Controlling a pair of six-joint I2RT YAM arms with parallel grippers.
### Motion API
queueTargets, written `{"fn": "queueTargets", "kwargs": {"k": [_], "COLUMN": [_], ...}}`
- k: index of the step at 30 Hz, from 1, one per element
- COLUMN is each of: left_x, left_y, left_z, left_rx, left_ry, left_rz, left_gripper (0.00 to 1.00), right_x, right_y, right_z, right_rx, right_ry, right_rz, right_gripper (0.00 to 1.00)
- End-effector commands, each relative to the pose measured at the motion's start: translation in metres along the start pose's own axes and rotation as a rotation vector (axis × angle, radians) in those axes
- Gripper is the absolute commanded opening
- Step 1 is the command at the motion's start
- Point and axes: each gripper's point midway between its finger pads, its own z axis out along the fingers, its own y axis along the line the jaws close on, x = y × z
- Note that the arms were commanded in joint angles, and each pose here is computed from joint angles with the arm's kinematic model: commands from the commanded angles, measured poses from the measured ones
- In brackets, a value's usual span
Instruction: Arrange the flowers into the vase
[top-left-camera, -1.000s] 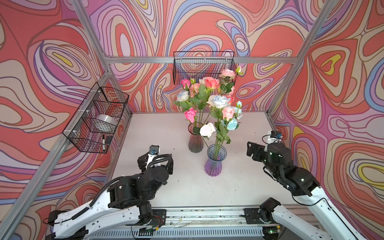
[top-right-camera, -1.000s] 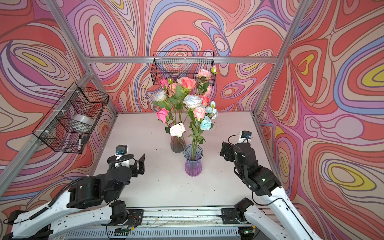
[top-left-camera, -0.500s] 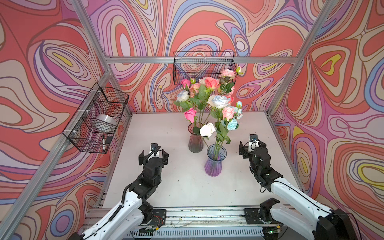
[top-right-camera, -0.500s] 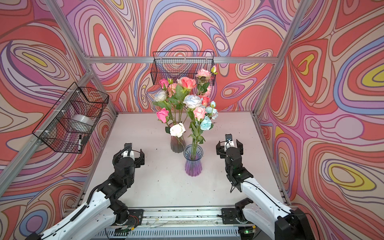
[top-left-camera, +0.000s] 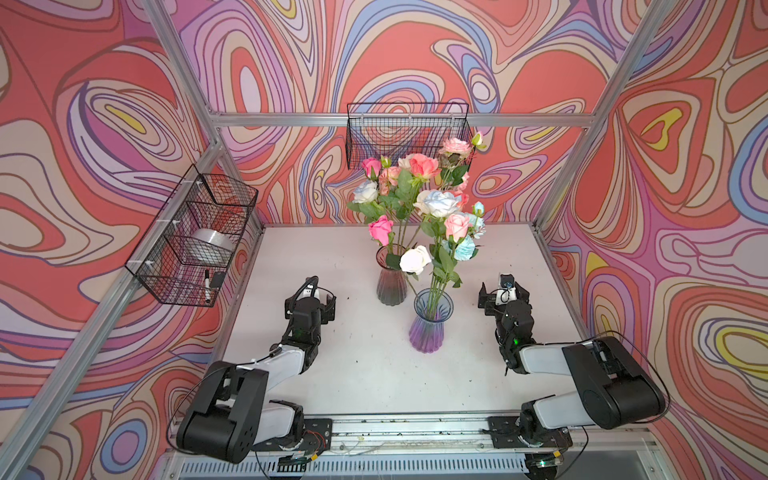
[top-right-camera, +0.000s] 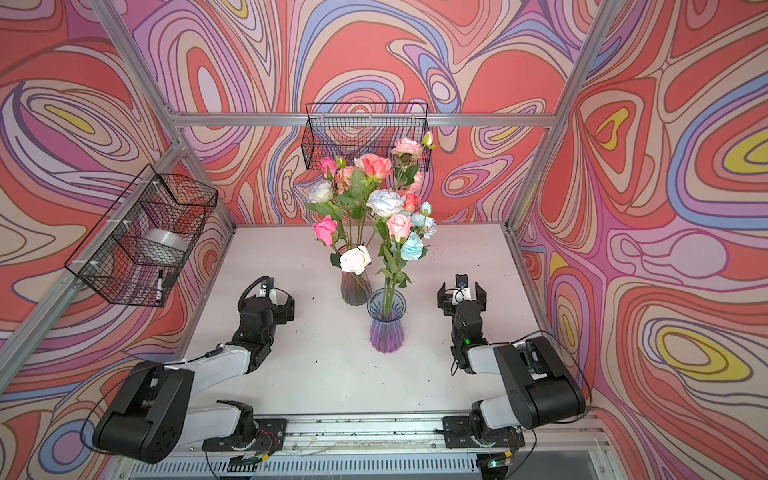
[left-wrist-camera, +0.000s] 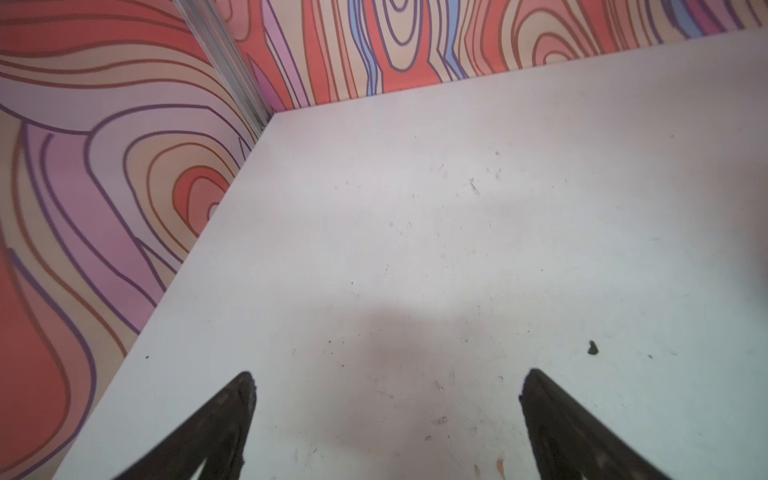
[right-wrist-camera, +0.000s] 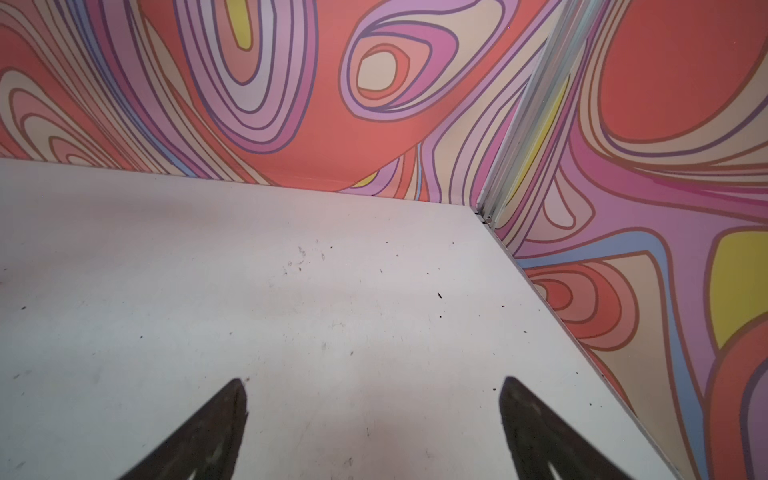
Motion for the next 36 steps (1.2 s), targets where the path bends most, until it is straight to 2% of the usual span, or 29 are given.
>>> {"fn": "queueTargets", "kwargs": {"k": [1,2,4,6,7,8,10,11,13,16,18,36], "left_x": [-0.030,-0.027,-0.015,-0.017,-0.014,-0.011,-0.017,-0.015,-0.011,-0.008,-0.009,-0.009], "left_y": [0.011,0.019,0.022,0.016,0.016,0.016,0.009,0.010,0.020,0.036,0.037,0.037], "left_z": [0.005,0.005,0.009,0.015,0.015,0.015,0.017,0.018,0.021,0.027,0.030,0.029], "left_rx": [-0.046,-0.065,-0.021,0.019,0.021,0.031,0.096,0.088,0.033,-0.050,-0.053,-0.052], "left_ry": [-0.176,-0.181,-0.137,-0.183,-0.157,-0.117,-0.157,-0.151,-0.092,-0.076,-0.057,-0.065], "left_rz": [-0.031,-0.068,-0.123,-0.109,-0.109,-0.113,-0.106,-0.106,-0.141,-0.182,-0.184,-0.184], "left_gripper": [1.00,1.00,1.00,1.00,1.00,1.00,1.00,1.00,1.00,1.00,1.00,1.00], "right_x": [-0.011,-0.007,0.001,0.008,0.005,0.013,0.023,0.015,0.021,0.028,0.031,0.029], "right_y": [-0.002,-0.002,-0.005,-0.006,-0.003,-0.003,-0.003,-0.004,-0.008,-0.012,-0.019,-0.020], "right_z": [0.006,0.007,0.007,0.007,0.010,0.013,0.024,0.026,0.038,0.054,0.058,0.058], "right_rx": [-0.009,-0.005,0.013,0.026,0.012,0.022,0.038,0.039,0.044,0.017,0.013,0.015], "right_ry": [-0.084,-0.084,-0.092,-0.101,-0.111,-0.085,-0.020,-0.025,0.032,0.111,0.135,0.127], "right_rz": [0.074,0.074,0.085,0.088,0.075,0.065,0.068,0.079,0.092,0.127,0.160,0.157], "right_gripper": [0.98,0.98,0.98,0.98,0.98,0.98,0.98,0.98,0.98,0.99,0.98,0.98]}}
